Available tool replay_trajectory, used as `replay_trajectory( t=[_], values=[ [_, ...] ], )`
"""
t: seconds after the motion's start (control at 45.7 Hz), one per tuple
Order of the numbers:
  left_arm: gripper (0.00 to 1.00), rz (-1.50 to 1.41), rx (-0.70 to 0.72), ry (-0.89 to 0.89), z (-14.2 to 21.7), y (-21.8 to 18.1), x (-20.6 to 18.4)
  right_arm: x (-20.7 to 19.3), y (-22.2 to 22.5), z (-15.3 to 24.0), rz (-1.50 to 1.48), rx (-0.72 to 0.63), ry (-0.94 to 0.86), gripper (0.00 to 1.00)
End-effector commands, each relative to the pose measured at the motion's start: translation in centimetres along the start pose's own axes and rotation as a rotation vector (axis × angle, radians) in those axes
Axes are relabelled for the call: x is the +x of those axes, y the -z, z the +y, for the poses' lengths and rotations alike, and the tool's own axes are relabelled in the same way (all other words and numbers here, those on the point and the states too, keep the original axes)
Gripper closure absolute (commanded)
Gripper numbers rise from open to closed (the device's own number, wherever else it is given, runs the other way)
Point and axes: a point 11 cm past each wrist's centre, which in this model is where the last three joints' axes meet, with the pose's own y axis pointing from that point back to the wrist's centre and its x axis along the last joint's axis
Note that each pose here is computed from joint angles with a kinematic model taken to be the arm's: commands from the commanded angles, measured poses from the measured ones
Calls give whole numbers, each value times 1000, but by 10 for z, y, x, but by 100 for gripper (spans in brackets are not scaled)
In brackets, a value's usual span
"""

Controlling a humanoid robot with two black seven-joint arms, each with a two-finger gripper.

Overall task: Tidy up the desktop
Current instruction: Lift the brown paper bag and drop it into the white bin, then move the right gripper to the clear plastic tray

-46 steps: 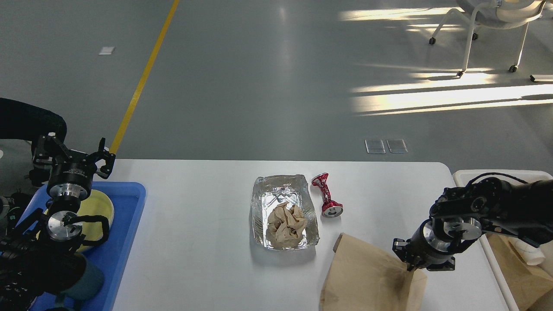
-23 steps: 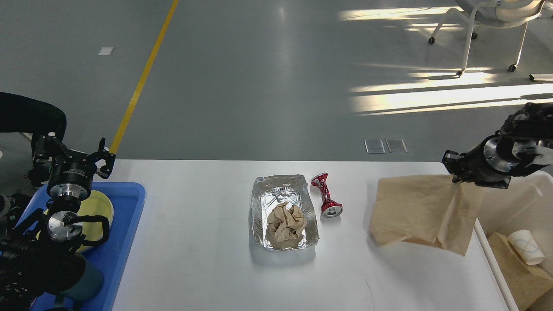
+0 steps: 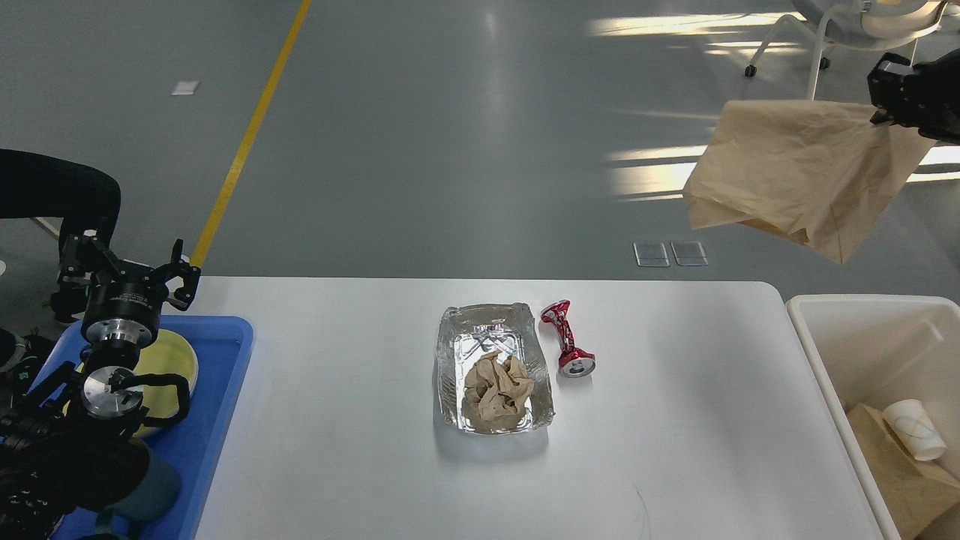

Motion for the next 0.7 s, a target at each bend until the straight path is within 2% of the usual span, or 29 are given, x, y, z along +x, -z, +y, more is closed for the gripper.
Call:
replay_trajectory(
  t=[0.0, 0.153, 0.394, 0.46, 0.482, 0.525, 0.547, 0.679],
  values=[
    [4, 1, -1, 0, 0, 0, 0, 11, -52, -22, -24, -148, -66, 100],
    [4, -1, 1, 0, 0, 0, 0, 6, -115, -47, -46, -302, -134, 100],
    [4, 1, -1, 0, 0, 0, 0, -33, -197, -63, -92, -447, -74, 99],
    [4, 0, 0, 0, 0, 0, 0, -49, -216, -72, -85, -490, -89, 65],
    [4, 0, 0, 0, 0, 0, 0, -52, -222, -74, -85, -505, -103, 49],
    [4, 1, -1, 0, 0, 0, 0, -58, -235, -78, -82, -534, -139, 10],
    [4, -1, 1, 0, 0, 0, 0, -64, -240, -82, -78, -547, -154, 0],
    [4, -1, 1, 0, 0, 0, 0, -87, -241, -95, -83, -547, -135, 0]
  ],
)
